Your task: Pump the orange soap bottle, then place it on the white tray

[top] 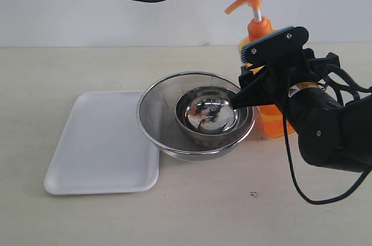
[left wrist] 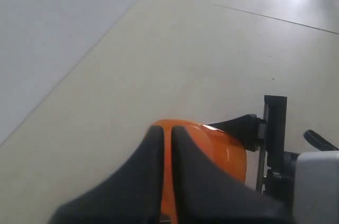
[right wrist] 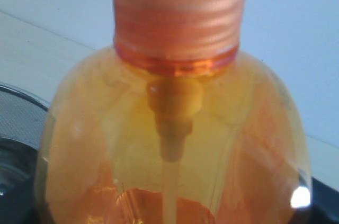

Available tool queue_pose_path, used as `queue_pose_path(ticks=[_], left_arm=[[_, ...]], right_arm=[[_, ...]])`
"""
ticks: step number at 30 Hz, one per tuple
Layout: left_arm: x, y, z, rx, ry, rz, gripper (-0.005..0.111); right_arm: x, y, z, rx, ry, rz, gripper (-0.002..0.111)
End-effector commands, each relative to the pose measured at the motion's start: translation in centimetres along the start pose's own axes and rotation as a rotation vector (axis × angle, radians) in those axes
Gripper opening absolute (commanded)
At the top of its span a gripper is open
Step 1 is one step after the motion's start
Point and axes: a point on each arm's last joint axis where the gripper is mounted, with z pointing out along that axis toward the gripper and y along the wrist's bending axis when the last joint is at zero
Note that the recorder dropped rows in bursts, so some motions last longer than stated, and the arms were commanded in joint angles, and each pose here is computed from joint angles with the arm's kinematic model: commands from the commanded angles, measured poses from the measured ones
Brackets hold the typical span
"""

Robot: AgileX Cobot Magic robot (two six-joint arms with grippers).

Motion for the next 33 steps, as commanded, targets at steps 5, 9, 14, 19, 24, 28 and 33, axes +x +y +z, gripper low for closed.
queue_pose_path(ticks=[5, 9, 14, 19, 24, 28, 33], left_arm=[[0.6, -0.2, 0.7, 0.032, 0.030, -0.013, 0.005], [0.8, -0.2, 1.0, 0.042, 0.043, -0.017, 0.005], [0.9, -0.3, 1.0, 0.048, 0.049, -0.017, 0.005], [1.4, -0.3, 1.3, 0.063, 0.074, -0.019, 0.005], [1.8, -0.3, 1.4, 0.063, 0.119, -0.014, 0.005], [2.1, -0.2, 1.4, 0.057, 0.152, -0.010, 0.005], [2.2, -0.3, 1.3, 0.065, 0.160, -0.011, 0.005]], right_arm=[[1.0, 0.6, -0.1, -0.052, 0.081, 0.005, 0.000], [1.0, 0.6, -0.1, -0.052, 0.081, 0.005, 0.000], [1.0, 0.6, -0.1, -0.052, 0.081, 0.005, 0.000], [1.0, 0.6, -0.1, -0.052, 0.081, 0.005, 0.000], [1.0, 0.6, -0.1, -0.052, 0.081, 0.005, 0.000], [0.9, 0.6, -0.1, -0.053, 0.080, 0.004, 0.000], [0.9, 0.6, -0.1, -0.053, 0.080, 0.004, 0.000]])
